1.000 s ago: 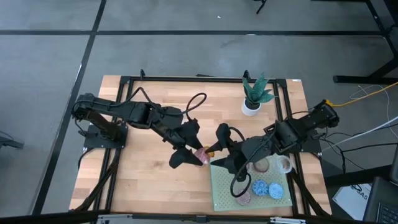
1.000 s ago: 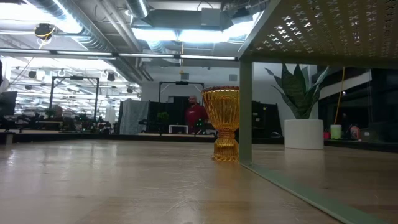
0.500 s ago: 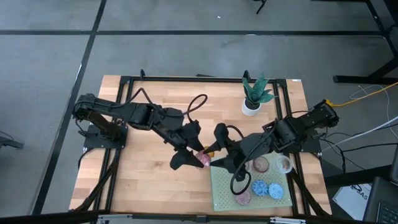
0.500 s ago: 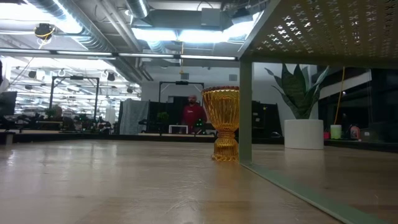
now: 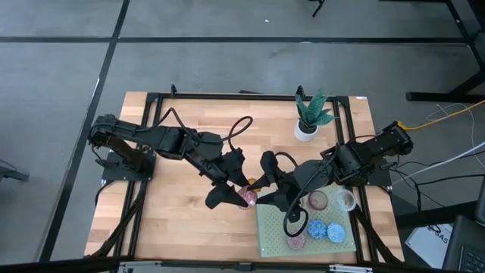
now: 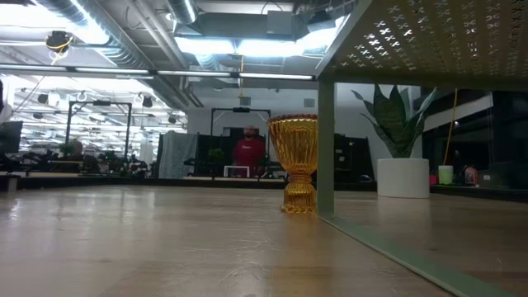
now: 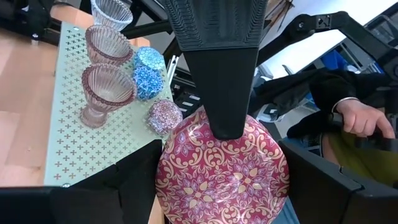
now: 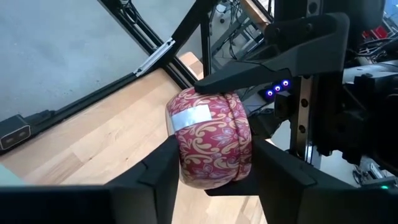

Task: Pick & Place candle stick holders
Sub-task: Put the pink scented candle on the shelf

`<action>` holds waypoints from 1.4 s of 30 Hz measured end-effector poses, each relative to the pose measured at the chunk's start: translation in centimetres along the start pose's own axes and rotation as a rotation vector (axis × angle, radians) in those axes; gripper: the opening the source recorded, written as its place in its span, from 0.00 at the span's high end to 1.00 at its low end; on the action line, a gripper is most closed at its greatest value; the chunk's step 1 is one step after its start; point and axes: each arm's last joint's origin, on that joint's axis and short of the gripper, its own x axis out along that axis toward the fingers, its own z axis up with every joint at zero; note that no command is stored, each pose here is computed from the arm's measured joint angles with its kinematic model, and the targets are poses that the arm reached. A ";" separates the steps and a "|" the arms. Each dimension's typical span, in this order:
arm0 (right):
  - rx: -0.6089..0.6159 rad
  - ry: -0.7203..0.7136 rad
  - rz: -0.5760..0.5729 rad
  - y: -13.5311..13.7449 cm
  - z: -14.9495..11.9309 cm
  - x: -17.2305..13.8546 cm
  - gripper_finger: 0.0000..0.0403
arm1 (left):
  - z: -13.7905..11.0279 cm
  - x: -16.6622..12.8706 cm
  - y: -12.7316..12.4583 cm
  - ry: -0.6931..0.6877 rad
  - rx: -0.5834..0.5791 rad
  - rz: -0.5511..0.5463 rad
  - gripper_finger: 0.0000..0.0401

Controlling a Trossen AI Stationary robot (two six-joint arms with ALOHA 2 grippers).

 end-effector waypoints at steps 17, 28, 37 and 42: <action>0.040 -0.019 -0.015 -0.5 -0.1 0.5 0.37 | 0.5 -0.1 -0.1 -0.063 0.023 0.007 0.30; 0.078 -0.008 -0.019 -0.5 -0.2 0.5 0.37 | 0.7 -0.1 0.0 -0.068 0.020 -0.004 0.30; 0.071 0.013 -0.008 -0.4 -0.4 0.5 0.47 | 0.5 -0.1 0.2 -0.041 0.004 0.003 0.30; 0.058 0.025 0.001 -0.3 -0.5 0.5 0.54 | 0.5 -0.1 0.2 -0.038 -0.030 0.004 0.30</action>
